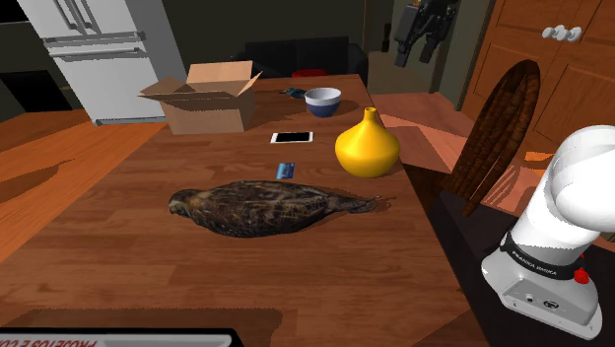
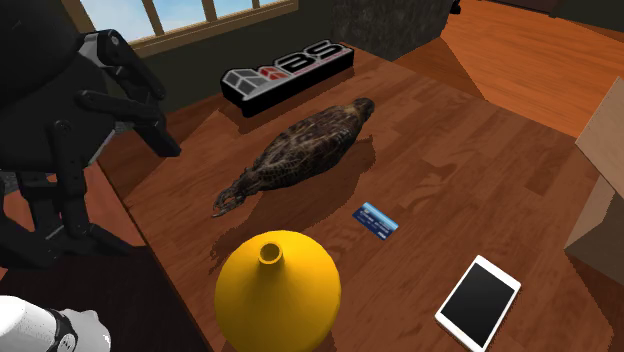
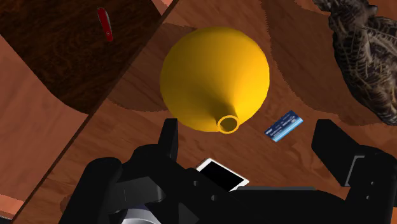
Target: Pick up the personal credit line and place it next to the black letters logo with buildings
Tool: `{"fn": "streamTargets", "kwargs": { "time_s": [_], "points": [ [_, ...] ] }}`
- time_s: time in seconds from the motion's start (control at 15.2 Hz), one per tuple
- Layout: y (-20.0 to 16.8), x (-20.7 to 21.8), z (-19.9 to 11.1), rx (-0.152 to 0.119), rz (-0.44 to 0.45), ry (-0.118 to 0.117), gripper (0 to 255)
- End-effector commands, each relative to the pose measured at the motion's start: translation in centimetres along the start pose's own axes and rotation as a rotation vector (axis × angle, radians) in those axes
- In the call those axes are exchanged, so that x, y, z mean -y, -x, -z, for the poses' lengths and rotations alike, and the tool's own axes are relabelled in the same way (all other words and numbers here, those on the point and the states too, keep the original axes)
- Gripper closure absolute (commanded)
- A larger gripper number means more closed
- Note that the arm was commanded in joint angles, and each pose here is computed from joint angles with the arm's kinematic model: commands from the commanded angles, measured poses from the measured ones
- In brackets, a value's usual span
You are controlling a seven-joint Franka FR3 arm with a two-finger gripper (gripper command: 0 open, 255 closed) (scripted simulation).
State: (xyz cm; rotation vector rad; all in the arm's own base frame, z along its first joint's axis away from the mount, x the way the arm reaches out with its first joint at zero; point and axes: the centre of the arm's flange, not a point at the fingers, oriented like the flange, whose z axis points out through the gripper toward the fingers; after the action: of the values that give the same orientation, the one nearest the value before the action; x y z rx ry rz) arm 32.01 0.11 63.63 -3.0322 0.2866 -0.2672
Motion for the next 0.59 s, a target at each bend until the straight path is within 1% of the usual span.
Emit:
{"fn": "streamTargets", "kwargs": {
  "time_s": [0.0,0.53],
  "points": [
    [0.0,0.0,0.0,0.000,0.000,0.000,0],
    [-1.0,7.9,-8.1,-0.107,-0.153,0.087,0]
  ]
}}
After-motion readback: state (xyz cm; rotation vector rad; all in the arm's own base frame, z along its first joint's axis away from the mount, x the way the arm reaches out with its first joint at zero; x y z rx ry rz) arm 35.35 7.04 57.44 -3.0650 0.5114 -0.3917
